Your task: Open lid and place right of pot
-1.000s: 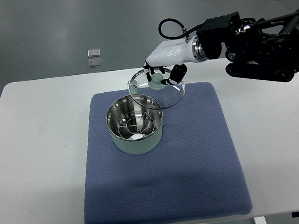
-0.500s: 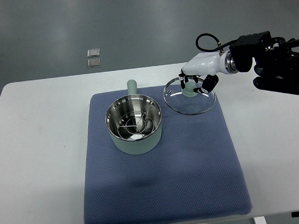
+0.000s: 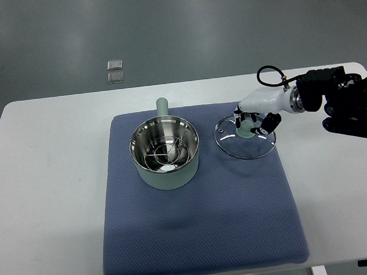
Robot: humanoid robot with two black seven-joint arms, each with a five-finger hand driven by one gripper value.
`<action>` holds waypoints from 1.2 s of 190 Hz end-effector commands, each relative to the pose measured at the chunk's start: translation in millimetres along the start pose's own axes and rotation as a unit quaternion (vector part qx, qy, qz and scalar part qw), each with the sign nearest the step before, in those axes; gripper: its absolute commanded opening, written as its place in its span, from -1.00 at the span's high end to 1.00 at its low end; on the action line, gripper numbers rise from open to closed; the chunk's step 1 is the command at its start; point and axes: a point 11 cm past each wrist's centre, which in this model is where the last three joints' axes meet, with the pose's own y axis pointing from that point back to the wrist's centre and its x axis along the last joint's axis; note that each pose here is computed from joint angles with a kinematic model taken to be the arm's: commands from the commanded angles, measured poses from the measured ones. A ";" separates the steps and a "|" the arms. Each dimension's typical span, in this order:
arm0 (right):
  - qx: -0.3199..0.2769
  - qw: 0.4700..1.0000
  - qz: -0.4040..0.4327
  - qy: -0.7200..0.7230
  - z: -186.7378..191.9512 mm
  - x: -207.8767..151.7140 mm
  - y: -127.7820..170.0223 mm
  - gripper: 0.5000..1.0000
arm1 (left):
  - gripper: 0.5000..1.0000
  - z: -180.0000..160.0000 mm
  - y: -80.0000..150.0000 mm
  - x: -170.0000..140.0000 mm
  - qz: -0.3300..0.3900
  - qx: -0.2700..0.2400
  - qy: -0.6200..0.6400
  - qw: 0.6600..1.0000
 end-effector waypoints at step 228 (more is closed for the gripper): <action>-0.007 0.847 0.299 -0.440 79.2 73.1 48.2 -0.24 | -1.00 -0.1 0.0 0.0 0.000 0.000 0.000 1.000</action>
